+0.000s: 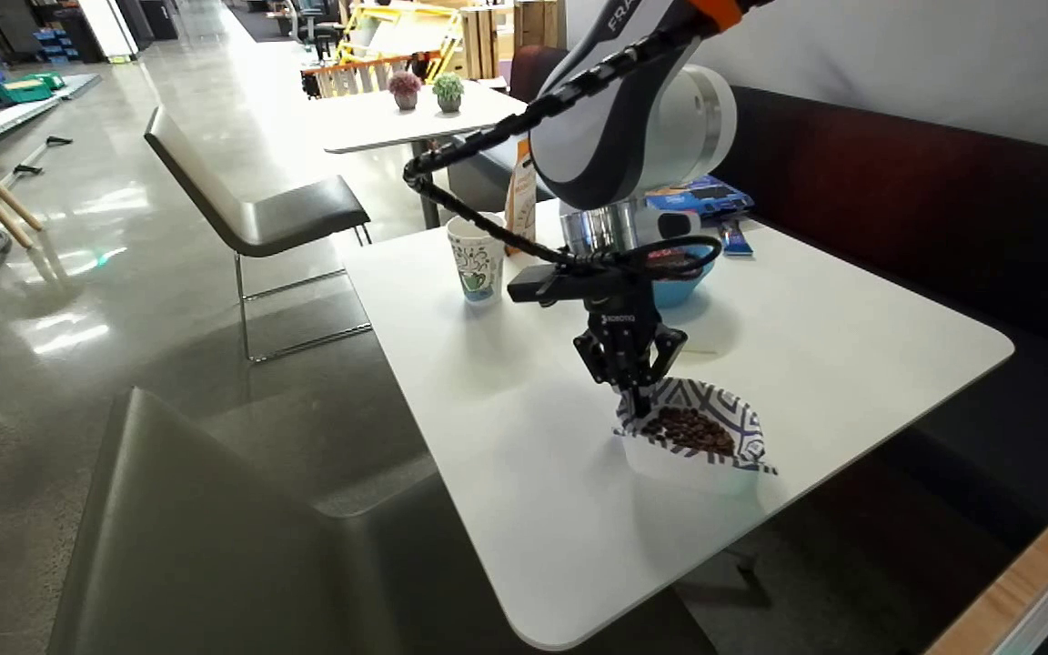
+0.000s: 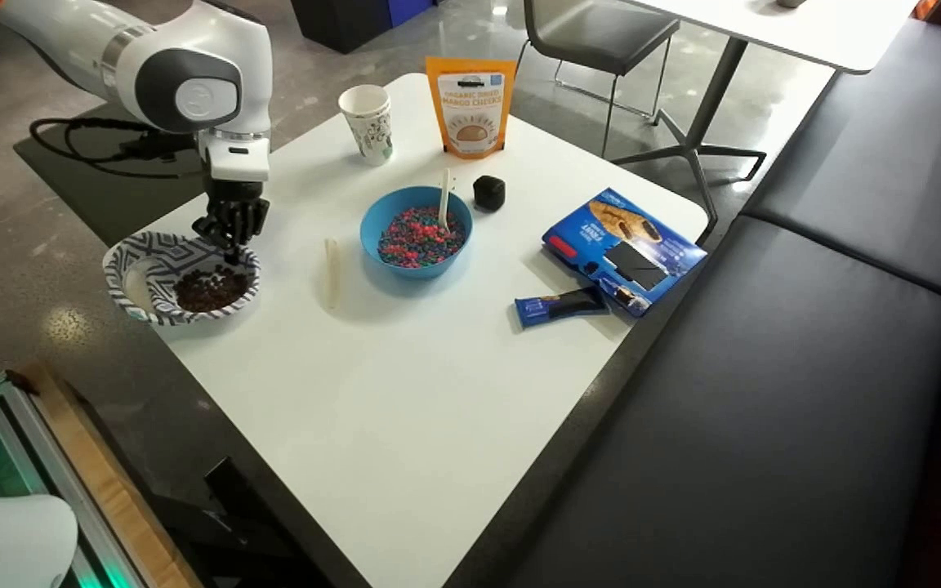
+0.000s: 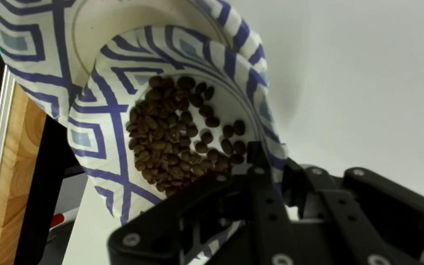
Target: Place one paper plate on top of another then place them inside the blue bowl
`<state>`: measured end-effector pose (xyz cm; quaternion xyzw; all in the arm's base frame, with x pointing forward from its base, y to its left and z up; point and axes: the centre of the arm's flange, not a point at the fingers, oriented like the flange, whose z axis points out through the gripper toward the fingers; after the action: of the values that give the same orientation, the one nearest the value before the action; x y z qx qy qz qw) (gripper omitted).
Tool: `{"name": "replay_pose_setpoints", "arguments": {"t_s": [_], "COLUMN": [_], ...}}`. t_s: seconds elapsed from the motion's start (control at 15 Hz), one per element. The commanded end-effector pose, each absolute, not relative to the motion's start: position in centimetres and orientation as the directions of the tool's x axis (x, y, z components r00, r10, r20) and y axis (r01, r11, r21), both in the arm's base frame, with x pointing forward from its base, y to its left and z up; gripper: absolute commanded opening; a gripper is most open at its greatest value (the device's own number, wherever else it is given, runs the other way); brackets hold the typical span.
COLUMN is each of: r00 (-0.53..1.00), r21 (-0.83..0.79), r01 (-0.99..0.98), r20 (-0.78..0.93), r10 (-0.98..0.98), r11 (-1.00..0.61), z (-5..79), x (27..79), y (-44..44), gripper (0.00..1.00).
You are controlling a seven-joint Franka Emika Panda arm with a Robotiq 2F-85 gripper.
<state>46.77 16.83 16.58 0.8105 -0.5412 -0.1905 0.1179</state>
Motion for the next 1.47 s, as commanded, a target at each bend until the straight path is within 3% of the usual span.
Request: {"name": "replay_pose_setpoints", "arguments": {"t_s": [0.0, 0.87, 1.4], "r00": [0.312, 0.251, 0.247], "r21": [0.396, 0.380, 0.401], "r01": [-0.851, -0.898, -0.888], "r20": [-0.150, 0.033, 0.007], "r10": [-0.938, -0.967, -0.969], "r11": [-0.346, -0.220, -0.224], "z": [16.1, 18.9, 21.7], "x": [47.3, 47.7, 47.5], "y": [18.4, 18.9, 18.7], "gripper": [0.02, 0.02, 0.02]}}
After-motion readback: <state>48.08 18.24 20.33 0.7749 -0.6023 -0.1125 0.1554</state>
